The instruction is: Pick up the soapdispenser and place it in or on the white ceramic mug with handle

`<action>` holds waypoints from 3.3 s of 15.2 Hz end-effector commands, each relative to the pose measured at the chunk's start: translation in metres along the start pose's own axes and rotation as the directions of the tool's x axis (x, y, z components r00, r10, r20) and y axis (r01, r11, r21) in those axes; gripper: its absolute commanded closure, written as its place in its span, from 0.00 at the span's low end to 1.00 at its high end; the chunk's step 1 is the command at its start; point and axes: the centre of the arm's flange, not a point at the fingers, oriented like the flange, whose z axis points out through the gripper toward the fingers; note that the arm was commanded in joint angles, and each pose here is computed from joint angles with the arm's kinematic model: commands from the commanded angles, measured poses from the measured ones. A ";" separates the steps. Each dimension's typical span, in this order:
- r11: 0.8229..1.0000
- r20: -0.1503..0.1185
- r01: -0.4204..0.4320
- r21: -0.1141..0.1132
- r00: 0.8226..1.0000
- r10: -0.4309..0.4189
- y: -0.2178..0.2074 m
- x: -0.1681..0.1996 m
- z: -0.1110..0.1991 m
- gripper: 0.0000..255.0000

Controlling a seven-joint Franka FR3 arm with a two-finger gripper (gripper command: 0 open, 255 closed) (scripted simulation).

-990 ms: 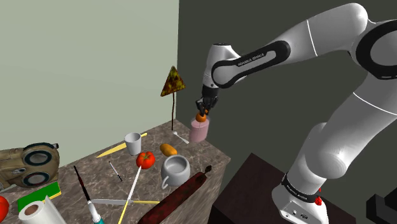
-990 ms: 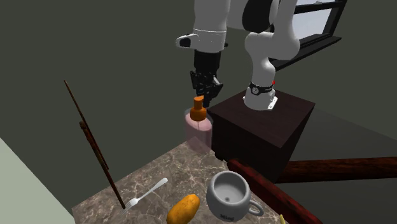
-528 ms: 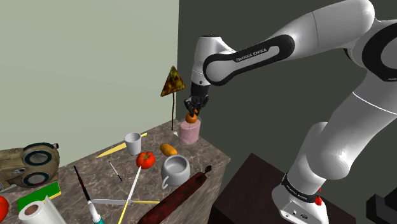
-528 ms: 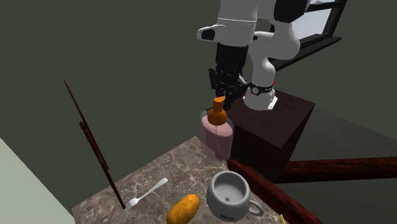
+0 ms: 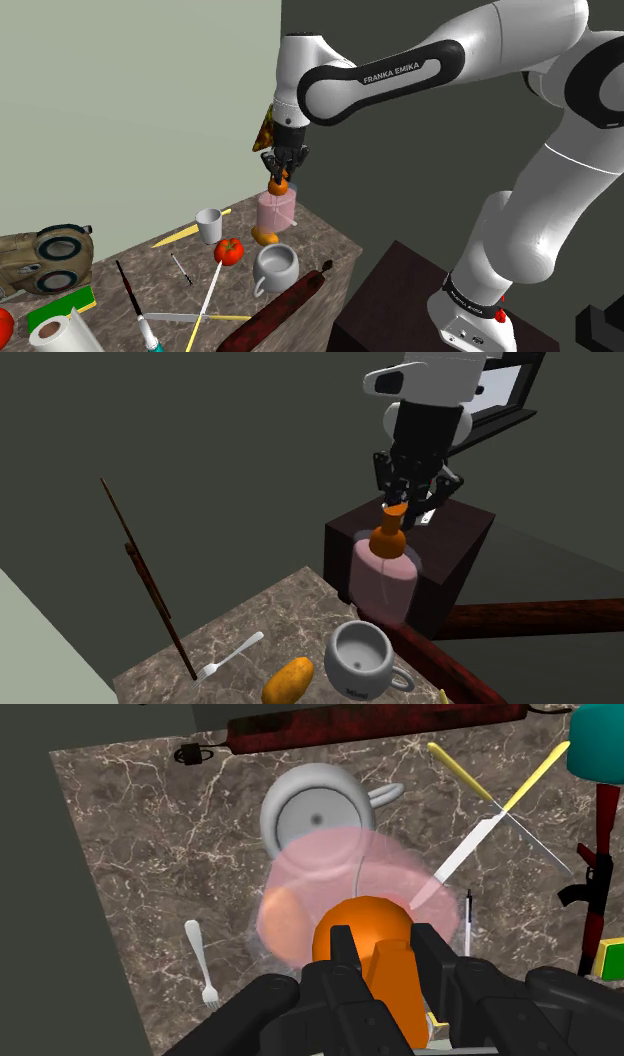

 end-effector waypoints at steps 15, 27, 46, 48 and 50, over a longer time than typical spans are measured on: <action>1.000 0.000 -0.001 0.000 1.000 0.001 -0.011 -0.010 0.076 1.00; 1.000 0.000 -0.001 0.000 1.000 0.001 -0.010 -0.016 0.139 1.00; 1.000 0.000 -0.001 0.000 1.000 0.001 -0.009 -0.018 0.116 0.00; 1.000 0.000 -0.001 0.000 1.000 0.001 -0.009 -0.018 0.105 0.00; 1.000 0.000 -0.001 0.000 1.000 0.001 -0.009 -0.018 0.105 0.00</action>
